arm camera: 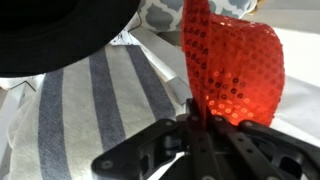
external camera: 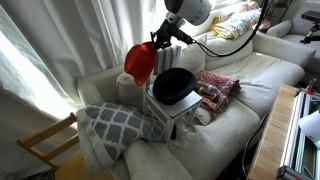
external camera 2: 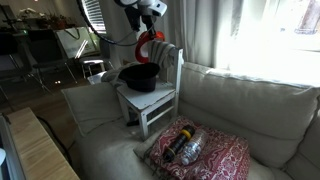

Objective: Remove the hats on the chair's ears starting with the black hat and place them on the chair's seat

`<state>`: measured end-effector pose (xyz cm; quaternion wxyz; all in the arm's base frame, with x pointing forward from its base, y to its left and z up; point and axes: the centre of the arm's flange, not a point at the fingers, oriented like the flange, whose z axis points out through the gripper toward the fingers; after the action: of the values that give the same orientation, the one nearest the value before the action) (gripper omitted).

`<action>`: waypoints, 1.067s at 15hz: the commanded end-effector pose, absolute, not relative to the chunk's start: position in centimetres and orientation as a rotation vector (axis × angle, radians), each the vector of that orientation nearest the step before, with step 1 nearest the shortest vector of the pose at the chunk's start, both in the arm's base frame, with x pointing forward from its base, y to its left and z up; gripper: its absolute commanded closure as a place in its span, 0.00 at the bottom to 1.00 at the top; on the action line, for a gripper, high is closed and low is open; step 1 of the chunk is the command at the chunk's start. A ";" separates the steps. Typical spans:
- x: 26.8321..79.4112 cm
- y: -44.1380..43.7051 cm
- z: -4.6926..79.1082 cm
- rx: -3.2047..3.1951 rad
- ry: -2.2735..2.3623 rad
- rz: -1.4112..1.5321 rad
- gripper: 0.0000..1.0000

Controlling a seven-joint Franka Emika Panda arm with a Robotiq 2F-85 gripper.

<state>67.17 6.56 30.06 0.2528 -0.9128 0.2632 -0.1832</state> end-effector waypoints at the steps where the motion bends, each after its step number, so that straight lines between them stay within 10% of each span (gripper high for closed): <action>1: 66.1 7.4 32.5 -2.483 0.676 -0.478 0.99; 16: 56.1 13.0 47.2 -3.150 0.390 -0.520 0.99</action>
<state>58.91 11.76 46.96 0.0354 -0.9762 0.1315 -0.1689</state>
